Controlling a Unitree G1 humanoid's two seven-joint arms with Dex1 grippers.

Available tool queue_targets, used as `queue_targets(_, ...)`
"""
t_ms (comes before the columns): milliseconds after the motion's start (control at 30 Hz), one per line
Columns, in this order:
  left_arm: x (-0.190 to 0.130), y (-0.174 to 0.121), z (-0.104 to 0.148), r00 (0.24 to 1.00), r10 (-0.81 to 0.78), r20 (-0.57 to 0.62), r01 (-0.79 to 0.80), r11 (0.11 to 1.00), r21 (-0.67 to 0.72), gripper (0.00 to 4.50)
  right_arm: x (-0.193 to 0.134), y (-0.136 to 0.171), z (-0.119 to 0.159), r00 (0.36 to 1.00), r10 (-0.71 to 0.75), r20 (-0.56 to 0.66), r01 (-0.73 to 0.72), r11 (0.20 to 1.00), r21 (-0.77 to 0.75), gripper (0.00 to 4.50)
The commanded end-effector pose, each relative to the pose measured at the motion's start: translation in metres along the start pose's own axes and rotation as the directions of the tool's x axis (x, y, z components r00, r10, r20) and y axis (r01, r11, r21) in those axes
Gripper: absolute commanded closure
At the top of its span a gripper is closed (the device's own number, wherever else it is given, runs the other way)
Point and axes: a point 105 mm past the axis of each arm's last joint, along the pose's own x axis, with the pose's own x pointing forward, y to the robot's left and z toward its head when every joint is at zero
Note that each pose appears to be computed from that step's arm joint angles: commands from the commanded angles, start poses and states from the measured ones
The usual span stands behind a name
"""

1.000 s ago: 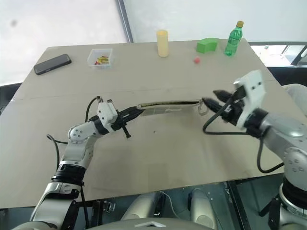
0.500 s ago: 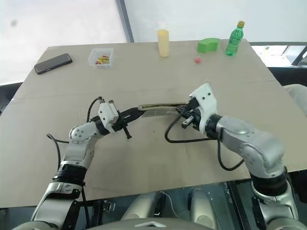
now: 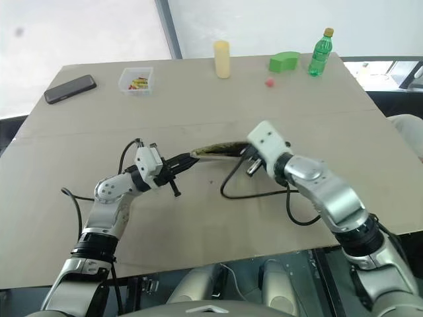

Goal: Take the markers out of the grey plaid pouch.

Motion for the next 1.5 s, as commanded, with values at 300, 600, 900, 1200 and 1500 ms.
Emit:
queue_targets(300,0.006,0.003,0.015,0.999,-0.018,0.049,0.019,1.0,-0.017,4.5,0.022,0.003,0.014,0.999,0.05,0.018,-0.035,0.878,-0.478,2.56)
queue_targets(600,0.013,-0.004,0.019,0.996,-0.07,0.063,0.069,0.997,0.013,4.5,0.05,0.013,-0.011,0.989,0.09,-0.117,-0.137,0.853,-0.504,2.56)
queue_targets(900,0.013,-0.01,0.018,0.995,-0.079,0.066,0.078,0.997,0.019,4.5,0.071,0.0,-0.014,0.991,0.003,-0.132,-0.07,0.86,-0.505,2.56)
queue_targets(1200,0.016,-0.015,0.014,0.994,-0.078,0.072,0.079,0.997,-0.012,4.5,0.089,0.014,0.001,0.997,0.013,0.075,0.021,0.901,-0.434,2.56)
queue_targets(1500,0.007,-0.002,0.001,0.999,-0.025,0.032,0.026,0.999,-0.038,4.5,0.077,0.002,-0.012,0.996,-0.02,0.088,0.055,0.909,-0.412,4.05)
